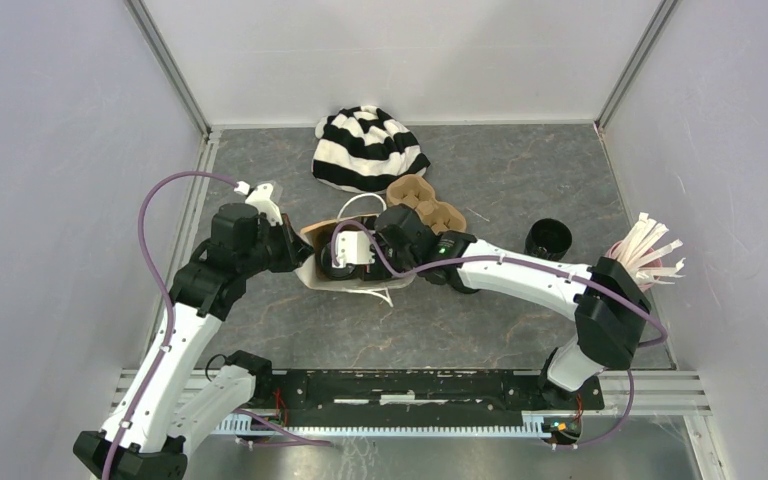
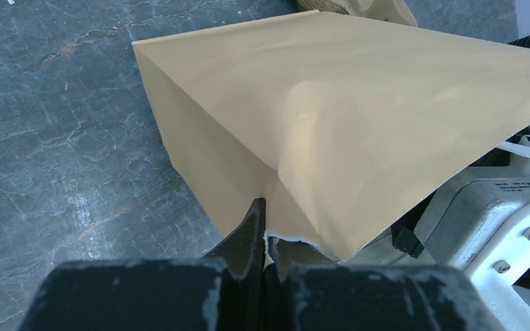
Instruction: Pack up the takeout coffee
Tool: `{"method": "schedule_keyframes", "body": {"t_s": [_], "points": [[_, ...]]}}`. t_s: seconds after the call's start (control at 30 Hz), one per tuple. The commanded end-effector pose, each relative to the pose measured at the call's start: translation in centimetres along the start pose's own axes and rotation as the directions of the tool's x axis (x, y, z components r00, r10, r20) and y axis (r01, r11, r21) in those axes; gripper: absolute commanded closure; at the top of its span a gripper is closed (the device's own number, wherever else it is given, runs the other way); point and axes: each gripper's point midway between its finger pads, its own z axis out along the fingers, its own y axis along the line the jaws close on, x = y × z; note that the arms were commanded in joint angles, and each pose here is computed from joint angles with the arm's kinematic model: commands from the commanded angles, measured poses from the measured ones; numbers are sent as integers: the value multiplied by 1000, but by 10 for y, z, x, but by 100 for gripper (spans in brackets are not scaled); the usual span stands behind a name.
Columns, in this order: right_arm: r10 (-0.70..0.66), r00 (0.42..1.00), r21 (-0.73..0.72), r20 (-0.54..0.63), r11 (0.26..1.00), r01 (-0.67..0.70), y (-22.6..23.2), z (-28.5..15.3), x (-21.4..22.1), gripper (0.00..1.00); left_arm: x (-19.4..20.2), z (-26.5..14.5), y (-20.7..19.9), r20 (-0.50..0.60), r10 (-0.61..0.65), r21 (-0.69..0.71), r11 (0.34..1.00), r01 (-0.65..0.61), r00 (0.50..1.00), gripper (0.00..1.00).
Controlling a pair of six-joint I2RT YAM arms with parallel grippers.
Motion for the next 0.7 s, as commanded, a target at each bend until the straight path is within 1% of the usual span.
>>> {"method": "schedule_keyframes", "body": {"t_s": [0.0, 0.13, 0.23, 0.47, 0.67], "points": [[9, 999, 71, 47, 997, -12, -13, 5, -8, 54, 3, 0, 0, -14, 52, 16, 999, -52, 999, 98], [-5, 999, 43, 39, 999, 3, -9, 11, -9, 53, 3, -2, -6, -30, 42, 39, 998, -41, 999, 98], [17, 999, 29, 35, 999, -18, -9, 6, -9, 54, 3, -3, -10, -65, 16, 41, 999, -13, 998, 98], [91, 996, -25, -17, 995, -91, 2, -8, -4, 53, 5, -11, -32, -179, -10, 113, 993, 30, 984, 98], [157, 986, -73, -50, 984, -161, 12, -19, -9, 52, 10, -25, -54, -287, -22, 192, 978, 80, 958, 98]]}}
